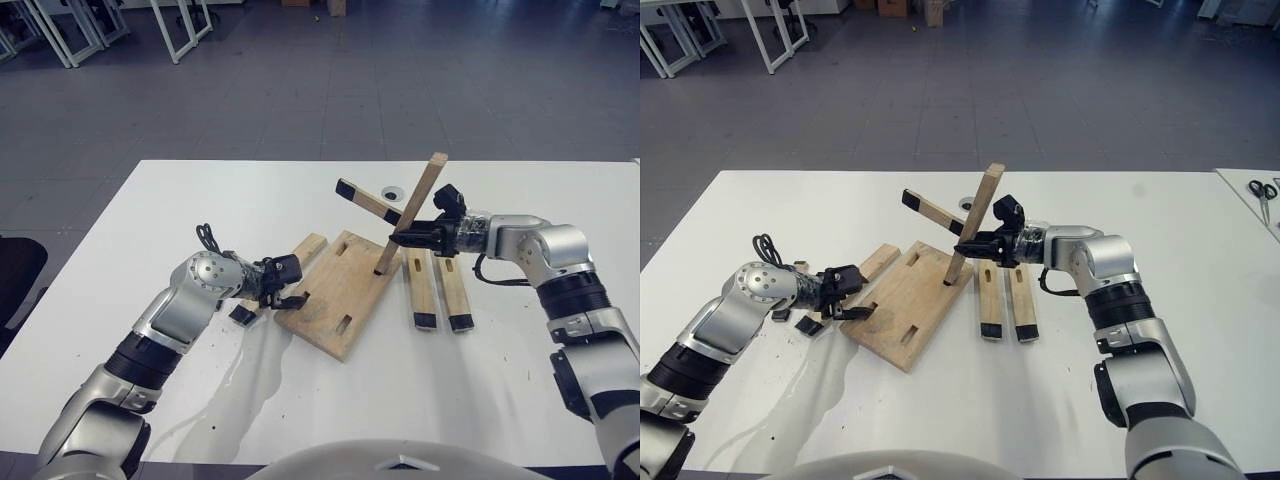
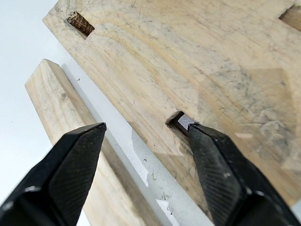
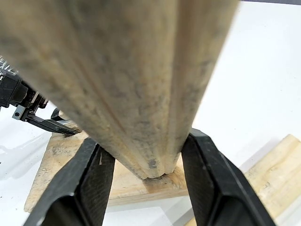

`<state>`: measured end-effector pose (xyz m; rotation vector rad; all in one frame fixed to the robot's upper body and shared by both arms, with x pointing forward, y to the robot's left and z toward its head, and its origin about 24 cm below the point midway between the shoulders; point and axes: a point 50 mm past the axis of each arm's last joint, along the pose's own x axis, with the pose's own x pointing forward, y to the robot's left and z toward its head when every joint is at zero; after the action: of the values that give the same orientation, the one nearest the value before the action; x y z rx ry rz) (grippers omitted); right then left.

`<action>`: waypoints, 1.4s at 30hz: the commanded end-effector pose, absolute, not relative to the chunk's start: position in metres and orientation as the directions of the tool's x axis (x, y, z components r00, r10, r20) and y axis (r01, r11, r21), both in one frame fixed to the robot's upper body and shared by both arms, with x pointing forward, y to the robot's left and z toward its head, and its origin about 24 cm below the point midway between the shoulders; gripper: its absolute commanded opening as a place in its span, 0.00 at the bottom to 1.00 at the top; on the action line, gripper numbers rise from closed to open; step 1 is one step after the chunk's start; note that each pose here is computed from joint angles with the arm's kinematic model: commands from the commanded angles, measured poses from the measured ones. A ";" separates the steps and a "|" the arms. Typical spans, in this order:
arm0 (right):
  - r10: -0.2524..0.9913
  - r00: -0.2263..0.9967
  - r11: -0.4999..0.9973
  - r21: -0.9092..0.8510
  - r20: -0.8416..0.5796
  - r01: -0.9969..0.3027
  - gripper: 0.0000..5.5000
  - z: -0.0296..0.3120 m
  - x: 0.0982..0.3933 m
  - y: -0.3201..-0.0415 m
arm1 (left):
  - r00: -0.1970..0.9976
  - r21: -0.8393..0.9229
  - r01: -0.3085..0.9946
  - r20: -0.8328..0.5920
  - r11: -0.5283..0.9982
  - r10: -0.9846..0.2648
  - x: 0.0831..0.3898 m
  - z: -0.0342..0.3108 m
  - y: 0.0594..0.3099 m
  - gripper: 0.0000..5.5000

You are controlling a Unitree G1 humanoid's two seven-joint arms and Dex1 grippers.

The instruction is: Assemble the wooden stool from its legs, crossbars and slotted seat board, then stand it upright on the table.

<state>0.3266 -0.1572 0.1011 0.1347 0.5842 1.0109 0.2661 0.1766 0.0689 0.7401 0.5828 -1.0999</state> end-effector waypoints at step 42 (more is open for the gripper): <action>0.601 0.599 0.787 0.257 -0.530 -0.561 0.72 0.076 0.295 -0.160 | 0.254 0.072 0.945 -0.778 0.319 -0.574 0.231 0.023 0.168 0.59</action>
<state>0.3416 -0.1576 0.2115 0.1016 0.0634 0.6657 0.2524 0.1713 0.0692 0.6931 0.5387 -1.0968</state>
